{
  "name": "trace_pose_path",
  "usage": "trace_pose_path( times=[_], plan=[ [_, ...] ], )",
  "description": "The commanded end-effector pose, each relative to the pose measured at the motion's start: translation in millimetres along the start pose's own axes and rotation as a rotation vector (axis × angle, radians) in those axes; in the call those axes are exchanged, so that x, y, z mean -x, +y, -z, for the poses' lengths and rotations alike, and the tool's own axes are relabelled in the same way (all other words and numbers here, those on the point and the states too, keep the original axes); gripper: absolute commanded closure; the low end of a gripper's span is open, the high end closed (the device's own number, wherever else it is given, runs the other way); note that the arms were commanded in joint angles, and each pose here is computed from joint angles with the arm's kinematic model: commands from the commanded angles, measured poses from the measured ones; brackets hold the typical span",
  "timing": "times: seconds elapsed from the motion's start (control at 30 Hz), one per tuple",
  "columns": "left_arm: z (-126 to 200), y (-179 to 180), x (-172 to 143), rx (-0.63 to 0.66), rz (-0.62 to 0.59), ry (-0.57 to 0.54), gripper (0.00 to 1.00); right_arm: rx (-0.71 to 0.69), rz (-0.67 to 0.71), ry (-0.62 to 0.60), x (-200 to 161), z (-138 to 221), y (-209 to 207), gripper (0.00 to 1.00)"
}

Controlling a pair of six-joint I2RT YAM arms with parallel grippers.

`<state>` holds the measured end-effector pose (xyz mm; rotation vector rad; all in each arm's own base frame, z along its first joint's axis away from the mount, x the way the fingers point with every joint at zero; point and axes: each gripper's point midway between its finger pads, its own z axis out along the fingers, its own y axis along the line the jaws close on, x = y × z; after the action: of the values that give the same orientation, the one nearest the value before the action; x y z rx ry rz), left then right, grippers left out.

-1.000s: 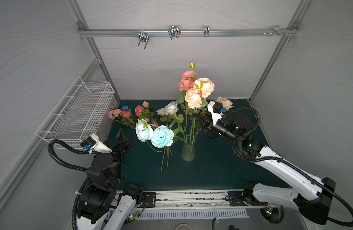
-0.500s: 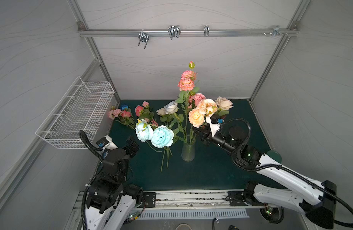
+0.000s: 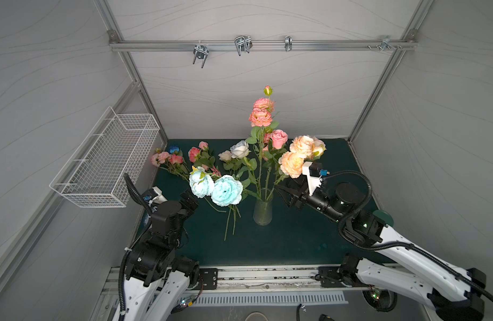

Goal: Arrange flowers in a vase
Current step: Place the flower in the vase.

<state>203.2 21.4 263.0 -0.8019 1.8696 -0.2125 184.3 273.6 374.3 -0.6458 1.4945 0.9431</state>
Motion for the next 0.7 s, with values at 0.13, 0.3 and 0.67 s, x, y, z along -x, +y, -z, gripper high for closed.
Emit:
trace_pose_path(
  times=[0.13,0.3,0.67],
  plan=[
    [-10.4,-8.0,-5.6,-0.011,0.036,0.024,0.04,-0.007,-0.061,0.049,-6.6,19.5,1.6,0.17],
    [-17.9,-8.0,-12.6,0.003,0.035,0.048,0.04,-0.001,-0.095,0.075,-9.8,29.8,3.8,0.15],
    [-65.6,5.9,-58.0,0.052,0.179,0.250,0.27,-0.006,-0.159,0.121,-12.3,55.5,6.9,0.15]
  ],
)
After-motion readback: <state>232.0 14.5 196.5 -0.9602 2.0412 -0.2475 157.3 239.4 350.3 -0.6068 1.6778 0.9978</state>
